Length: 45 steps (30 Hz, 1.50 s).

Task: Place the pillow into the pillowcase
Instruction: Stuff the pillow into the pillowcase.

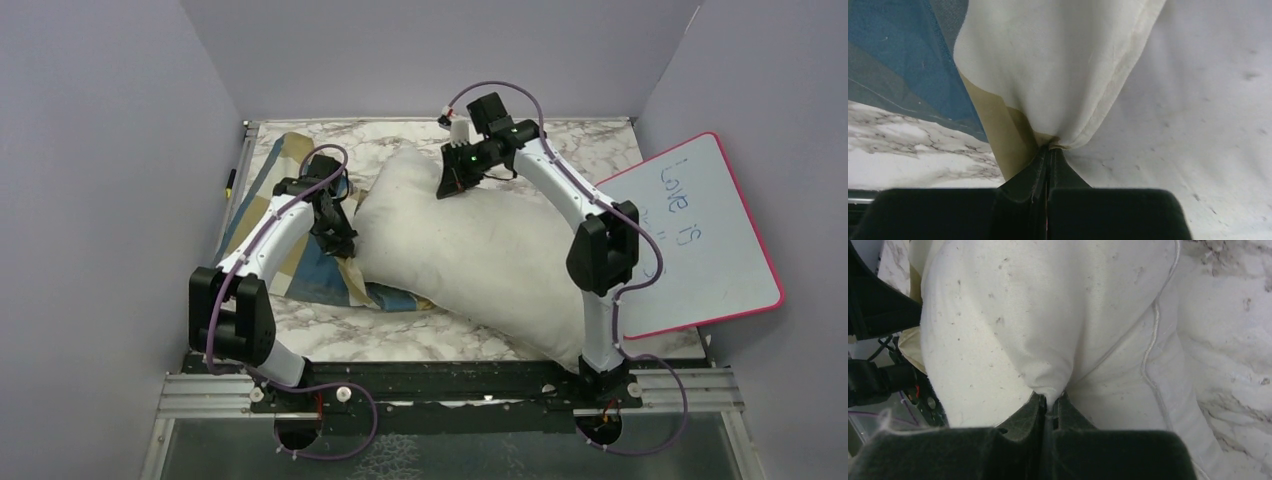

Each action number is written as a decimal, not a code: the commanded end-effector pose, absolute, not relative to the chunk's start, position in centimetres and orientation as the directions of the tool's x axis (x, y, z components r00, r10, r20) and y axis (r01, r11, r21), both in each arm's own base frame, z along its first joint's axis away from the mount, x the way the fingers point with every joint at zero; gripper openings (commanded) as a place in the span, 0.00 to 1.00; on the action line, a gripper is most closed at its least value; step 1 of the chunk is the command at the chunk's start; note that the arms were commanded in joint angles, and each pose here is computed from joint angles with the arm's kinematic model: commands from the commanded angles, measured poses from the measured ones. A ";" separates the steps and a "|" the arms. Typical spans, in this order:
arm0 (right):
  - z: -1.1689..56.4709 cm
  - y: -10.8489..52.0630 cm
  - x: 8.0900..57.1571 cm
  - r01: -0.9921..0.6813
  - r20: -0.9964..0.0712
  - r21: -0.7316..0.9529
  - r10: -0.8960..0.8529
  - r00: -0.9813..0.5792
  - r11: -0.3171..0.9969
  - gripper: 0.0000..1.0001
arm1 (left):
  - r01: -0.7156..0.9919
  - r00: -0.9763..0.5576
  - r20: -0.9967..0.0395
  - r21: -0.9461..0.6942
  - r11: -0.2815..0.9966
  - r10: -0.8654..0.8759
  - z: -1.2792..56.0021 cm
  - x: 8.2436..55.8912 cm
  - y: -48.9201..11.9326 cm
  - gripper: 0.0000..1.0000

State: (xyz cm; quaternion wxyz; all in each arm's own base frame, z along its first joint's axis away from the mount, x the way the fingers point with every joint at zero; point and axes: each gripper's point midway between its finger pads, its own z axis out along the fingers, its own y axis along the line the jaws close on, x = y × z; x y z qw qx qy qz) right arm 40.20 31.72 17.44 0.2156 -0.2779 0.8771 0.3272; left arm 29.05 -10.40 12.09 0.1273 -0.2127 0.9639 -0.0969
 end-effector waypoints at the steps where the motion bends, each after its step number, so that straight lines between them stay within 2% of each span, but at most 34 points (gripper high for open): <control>1: 19.5 30.5 37.8 -0.657 -0.603 0.415 -0.350 -0.717 0.629 0.00 | -0.421 -0.872 -0.131 -0.292 0.858 -0.472 12.3 26.7 -11.5 0.00; 4: 19.6 31.9 35.8 -0.696 -0.627 0.462 -0.352 -0.695 0.550 0.00 | -0.418 -0.855 -0.148 -0.372 0.829 -0.497 15.1 27.7 -12.5 0.00; 7: 19.6 33.0 34.2 -0.736 -0.651 0.435 -0.383 -0.655 0.519 0.00 | -0.402 -0.820 -0.243 -0.400 0.824 -0.518 18.8 30.5 -11.7 0.21; 10: 19.3 33.5 33.2 -0.780 -0.678 0.357 -0.432 -0.594 0.513 0.00 | -0.399 -0.781 -0.359 -0.343 0.851 -0.511 21.3 33.8 -9.4 0.41; 15: 17.9 33.0 31.4 -0.790 -0.683 0.293 -0.460 -0.567 0.539 0.00 | -0.459 -0.732 -0.457 -0.218 0.861 -0.505 20.9 38.6 -6.3 0.44; 17: 17.8 32.8 30.7 -0.797 -0.697 0.275 -0.459 -0.551 0.538 0.00 | -0.482 -0.729 -0.460 -0.182 0.857 -0.507 19.4 40.0 -5.8 0.44; 20: 18.0 32.9 29.7 -0.802 -0.716 0.253 -0.453 -0.531 0.541 0.00 | -0.526 -0.728 -0.396 -0.203 0.826 -0.560 16.6 41.5 -6.5 0.44; 26: 18.3 32.4 29.1 -0.803 -0.716 0.240 -0.459 -0.526 0.546 0.00 | -0.661 -0.679 -0.299 -0.147 0.736 -0.670 11.6 41.3 -6.5 0.56; 27: 18.3 32.4 29.1 -0.804 -0.718 0.238 -0.459 -0.523 0.545 0.00 | -0.683 -0.662 -0.300 -0.136 0.717 -0.687 11.1 41.4 -6.3 0.60; 29: 18.3 32.4 28.9 -0.806 -0.722 0.235 -0.457 -0.519 0.544 0.00 | -0.726 -0.622 -0.309 -0.117 0.678 -0.720 10.4 41.6 -5.8 0.76; 31: 18.2 32.5 28.6 -0.804 -0.719 0.242 -0.456 -0.525 0.543 0.00 | -0.750 -0.595 -0.314 -0.113 0.652 -0.740 9.9 42.2 -5.7 0.82; 36: 18.0 32.9 28.0 -0.810 -0.717 0.239 -0.465 -0.520 0.536 0.00 | -0.792 -0.576 -0.276 -0.044 0.609 -0.769 6.4 41.7 -5.6 0.82; 42: 17.7 33.0 27.8 -0.810 -0.710 0.237 -0.473 -0.521 0.537 0.00 | -0.829 -0.540 -0.286 0.022 0.558 -0.791 3.5 40.5 -5.3 0.73; 43: 17.6 33.0 27.8 -0.810 -0.710 0.235 -0.474 -0.521 0.538 0.00 | -0.829 -0.541 -0.282 0.020 0.559 -0.792 3.2 40.5 -5.5 0.68; 44: 17.5 33.0 27.7 -0.809 -0.707 0.235 -0.476 -0.523 0.538 0.00 | -0.823 -0.548 -0.279 0.015 0.567 -0.788 2.7 40.7 -5.7 0.58; 45: 17.4 33.0 27.7 -0.809 -0.707 0.236 -0.476 -0.523 0.538 0.00 | -0.819 -0.553 -0.276 0.008 0.574 -0.786 2.4 40.9 -6.0 0.43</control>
